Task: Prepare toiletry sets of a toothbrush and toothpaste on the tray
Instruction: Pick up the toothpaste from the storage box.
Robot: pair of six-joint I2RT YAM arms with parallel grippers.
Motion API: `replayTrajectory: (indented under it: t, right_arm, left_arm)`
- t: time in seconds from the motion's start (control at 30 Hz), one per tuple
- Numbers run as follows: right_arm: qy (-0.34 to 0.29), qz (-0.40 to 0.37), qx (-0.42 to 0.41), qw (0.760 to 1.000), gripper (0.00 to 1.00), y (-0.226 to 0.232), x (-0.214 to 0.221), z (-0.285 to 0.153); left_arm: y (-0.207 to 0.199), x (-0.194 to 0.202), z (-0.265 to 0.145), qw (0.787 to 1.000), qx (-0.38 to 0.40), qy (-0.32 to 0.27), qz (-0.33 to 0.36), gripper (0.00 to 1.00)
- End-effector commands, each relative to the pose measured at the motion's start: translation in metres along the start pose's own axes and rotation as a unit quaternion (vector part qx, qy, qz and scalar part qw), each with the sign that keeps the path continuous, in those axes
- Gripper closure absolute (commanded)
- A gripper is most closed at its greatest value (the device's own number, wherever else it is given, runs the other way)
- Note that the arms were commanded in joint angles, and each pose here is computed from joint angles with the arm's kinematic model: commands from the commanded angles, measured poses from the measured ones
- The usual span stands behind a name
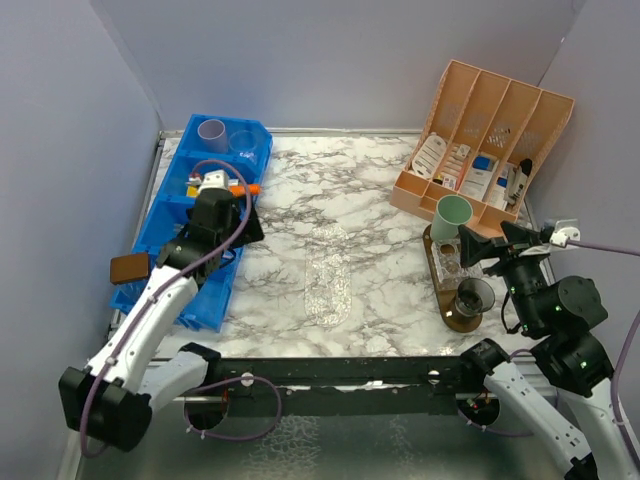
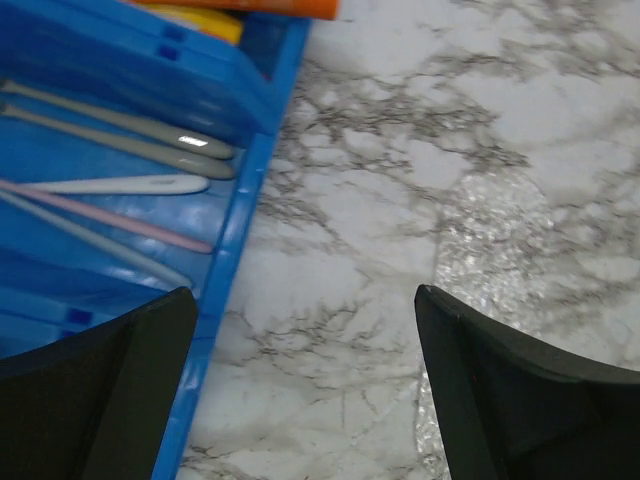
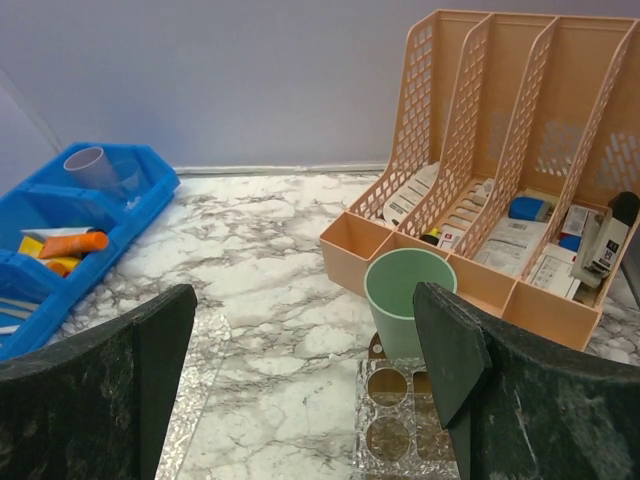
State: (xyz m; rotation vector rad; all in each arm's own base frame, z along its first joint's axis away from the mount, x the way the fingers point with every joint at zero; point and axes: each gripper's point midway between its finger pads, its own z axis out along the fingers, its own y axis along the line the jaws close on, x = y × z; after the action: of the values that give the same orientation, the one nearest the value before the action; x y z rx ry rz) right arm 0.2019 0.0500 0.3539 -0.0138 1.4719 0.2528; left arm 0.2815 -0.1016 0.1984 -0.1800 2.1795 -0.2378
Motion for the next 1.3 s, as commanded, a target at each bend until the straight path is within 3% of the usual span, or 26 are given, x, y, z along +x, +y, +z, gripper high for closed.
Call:
replayTrajectory:
  t: [0.0, 0.1, 0.27, 0.5, 0.7, 0.97, 1.27]
  right_arm:
    - [-0.006, 0.009, -0.02, 1.0, 0.1, 0.009, -0.001, 0.003]
    - [-0.005, 0.006, -0.016, 1.0, 0.1, 0.007, 0.004, 0.003]
    - [-0.006, 0.002, -0.008, 1.0, 0.1, 0.002, 0.012, 0.002]
    - [-0.009, -0.016, 0.005, 1.0, 0.1, -0.005, 0.016, 0.002]
    - [-0.011, -0.032, 0.017, 0.999, 0.1, -0.011, 0.016, 0.0]
    - [-0.013, -0.031, 0.013, 0.999, 0.1, -0.009, 0.022, 0.004]
    - [-0.015, -0.029, 0.016, 0.999, 0.1, -0.01, 0.022, 0.002]
  left_arm:
    - [0.054, -0.001, 0.021, 0.993, -0.071, 0.061, -0.068, 0.13]
    - [0.082, -0.005, 0.04, 0.982, -0.104, 0.081, -0.136, 0.3]
    - [0.109, -0.015, 0.068, 0.965, -0.166, 0.083, -0.186, 0.4]
    - [0.12, -0.021, 0.105, 0.947, -0.2, 0.092, -0.236, 0.44]
    - [0.11, -0.048, 0.109, 0.952, -0.17, 0.057, -0.249, 0.55]
    - [0.094, -0.107, 0.087, 0.957, -0.135, -0.029, -0.253, 0.48]
    - [0.064, -0.131, 0.134, 0.942, -0.106, 0.009, -0.317, 0.36]
